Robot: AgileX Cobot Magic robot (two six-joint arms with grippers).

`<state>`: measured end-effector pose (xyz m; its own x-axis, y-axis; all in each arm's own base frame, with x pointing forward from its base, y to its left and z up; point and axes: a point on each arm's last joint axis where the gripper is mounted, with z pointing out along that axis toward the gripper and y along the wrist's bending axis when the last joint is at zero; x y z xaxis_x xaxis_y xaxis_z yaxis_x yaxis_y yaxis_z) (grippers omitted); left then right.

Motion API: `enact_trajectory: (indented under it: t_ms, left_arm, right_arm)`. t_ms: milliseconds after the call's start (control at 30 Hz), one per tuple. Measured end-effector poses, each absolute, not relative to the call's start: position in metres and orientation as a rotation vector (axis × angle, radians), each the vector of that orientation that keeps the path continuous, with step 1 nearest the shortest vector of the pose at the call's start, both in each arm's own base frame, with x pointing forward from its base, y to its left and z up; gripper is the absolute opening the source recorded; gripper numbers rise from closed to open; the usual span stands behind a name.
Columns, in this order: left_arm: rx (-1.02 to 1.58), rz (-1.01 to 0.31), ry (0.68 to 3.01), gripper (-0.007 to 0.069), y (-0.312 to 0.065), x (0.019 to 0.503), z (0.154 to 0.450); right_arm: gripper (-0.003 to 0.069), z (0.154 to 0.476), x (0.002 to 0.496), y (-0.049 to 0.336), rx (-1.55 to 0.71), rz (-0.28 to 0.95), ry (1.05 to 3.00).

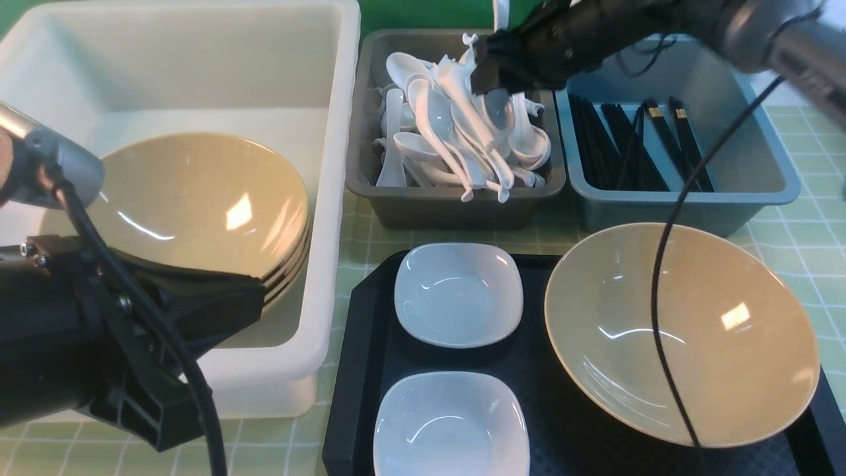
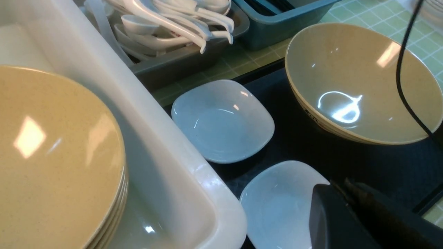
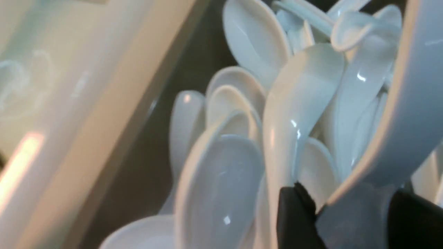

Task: On green table put chopsticks spoon bowls plates into blue grey white boxes.
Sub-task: 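Place the white spoon into the bin of spoons with the right gripper, then grasp the large bowl on the tray by its rim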

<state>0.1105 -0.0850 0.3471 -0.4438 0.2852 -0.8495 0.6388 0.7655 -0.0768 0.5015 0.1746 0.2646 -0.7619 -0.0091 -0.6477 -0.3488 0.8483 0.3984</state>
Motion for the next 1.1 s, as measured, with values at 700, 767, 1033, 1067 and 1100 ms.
enact_trajectory:
  t_ms: [700, 767, 1033, 1067, 1100]
  left_arm:
    - [0.677, -0.521, 2.187, -0.0001, -0.094, 0.122, 0.324]
    - [0.675, -0.522, 2.223, -0.0001, -0.099, 0.129, 0.318]
    - [0.704, -0.497, 2.401, -0.0001, -0.121, 0.164, 0.281]
    - [0.725, -0.485, 2.421, -0.0001, -0.123, 0.168, 0.276]
    - [0.744, -0.477, 2.438, -0.0001, -0.126, 0.172, 0.272]
  right_arm:
    - [0.0572, 0.471, 0.347, 0.127, -0.569, 0.529, 2.272]
    - [0.0572, 0.485, 0.321, 0.127, -0.605, 0.532, 2.239]
    - [0.0572, 0.463, 0.242, 0.125, -0.773, 0.552, 2.312]
    - [0.0572, 0.458, 0.232, 0.122, -0.781, 0.551, 2.327]
    - [0.0572, 0.448, 0.223, 0.118, -0.786, 0.547, 2.358]
